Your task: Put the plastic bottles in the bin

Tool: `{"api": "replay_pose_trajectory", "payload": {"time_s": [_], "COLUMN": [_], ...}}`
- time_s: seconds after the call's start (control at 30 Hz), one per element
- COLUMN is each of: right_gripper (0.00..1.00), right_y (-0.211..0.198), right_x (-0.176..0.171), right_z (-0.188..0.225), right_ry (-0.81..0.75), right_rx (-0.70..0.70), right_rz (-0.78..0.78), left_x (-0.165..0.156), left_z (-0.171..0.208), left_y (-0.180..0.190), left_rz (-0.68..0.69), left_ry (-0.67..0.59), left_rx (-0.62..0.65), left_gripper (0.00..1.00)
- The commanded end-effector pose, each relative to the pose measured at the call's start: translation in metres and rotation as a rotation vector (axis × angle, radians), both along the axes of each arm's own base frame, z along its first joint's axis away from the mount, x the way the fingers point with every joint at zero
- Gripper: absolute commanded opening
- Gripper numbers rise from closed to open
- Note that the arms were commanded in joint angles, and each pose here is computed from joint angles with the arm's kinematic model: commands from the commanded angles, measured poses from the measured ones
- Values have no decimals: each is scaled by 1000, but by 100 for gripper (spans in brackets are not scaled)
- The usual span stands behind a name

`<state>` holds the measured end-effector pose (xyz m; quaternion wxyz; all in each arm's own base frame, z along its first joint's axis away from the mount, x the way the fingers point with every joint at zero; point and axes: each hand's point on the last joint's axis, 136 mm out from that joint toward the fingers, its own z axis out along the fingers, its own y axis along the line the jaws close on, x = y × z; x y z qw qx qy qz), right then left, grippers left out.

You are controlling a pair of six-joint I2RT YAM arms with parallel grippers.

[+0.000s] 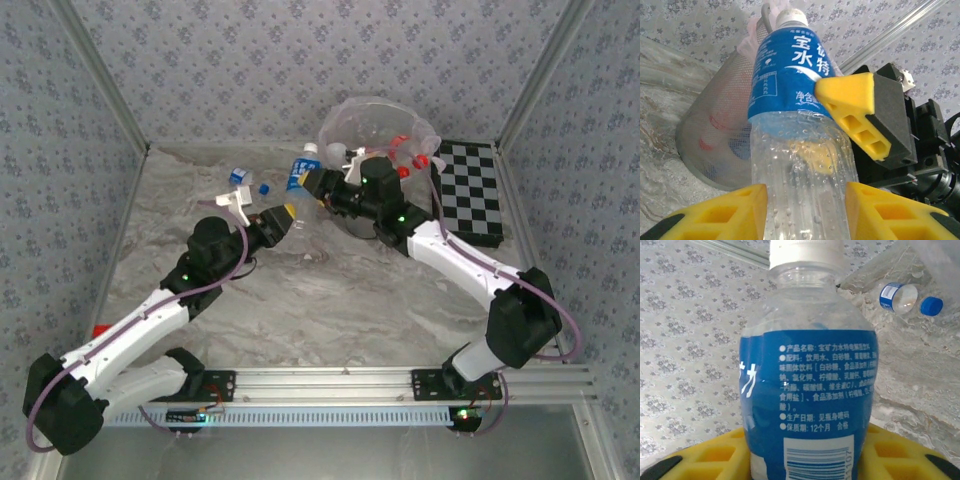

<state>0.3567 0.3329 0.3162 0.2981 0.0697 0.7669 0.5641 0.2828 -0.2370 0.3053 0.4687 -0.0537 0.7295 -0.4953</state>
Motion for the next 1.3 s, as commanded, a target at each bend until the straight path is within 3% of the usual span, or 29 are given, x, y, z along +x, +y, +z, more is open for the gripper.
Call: {"api": "replay_pose_trajectory", "payload": {"time_s": [0.0, 0.07, 0.17, 0.3, 0.43, 0.73, 0.87, 1.0, 1.03, 1.27], "right_gripper": [40, 39, 37, 36, 32, 31, 45, 89, 95, 97], "right_y": [-10, -30, -71, -130, -167, -166, -168, -169, -169, -188], "right_x": [4, 11, 17, 33, 64, 106, 106, 99, 97, 73], "right_z": [52, 75, 112, 130, 121, 80, 77, 81, 85, 120], "right_ry": [-122, -186, -285, -323, -245, -124, -130, -147, -160, -274], "right_rx": [27, -9, -107, -220, -124, -88, -174, -264, -289, -500], "right_rz": [-3, -42, -144, -346, -501, -641, -686, -664, -662, -670], "left_x": [-1, -1, -2, -3, -4, -6, -7, -6, -5, 0], "left_z": [10, 9, 0, -16, -25, -34, -40, -43, -44, -47], "left_y": [0, 9, 26, 46, 49, 58, 60, 62, 62, 66], "left_rz": [2, 35, 101, 167, 175, 210, 212, 222, 224, 234], "left_ry": [-25, -18, 21, 73, 101, 154, 164, 174, 177, 194], "left_rx": [18, 57, 143, 209, 208, 224, 230, 241, 242, 266], "left_gripper": [53, 68, 79, 80, 80, 80, 81, 81, 81, 81]}}
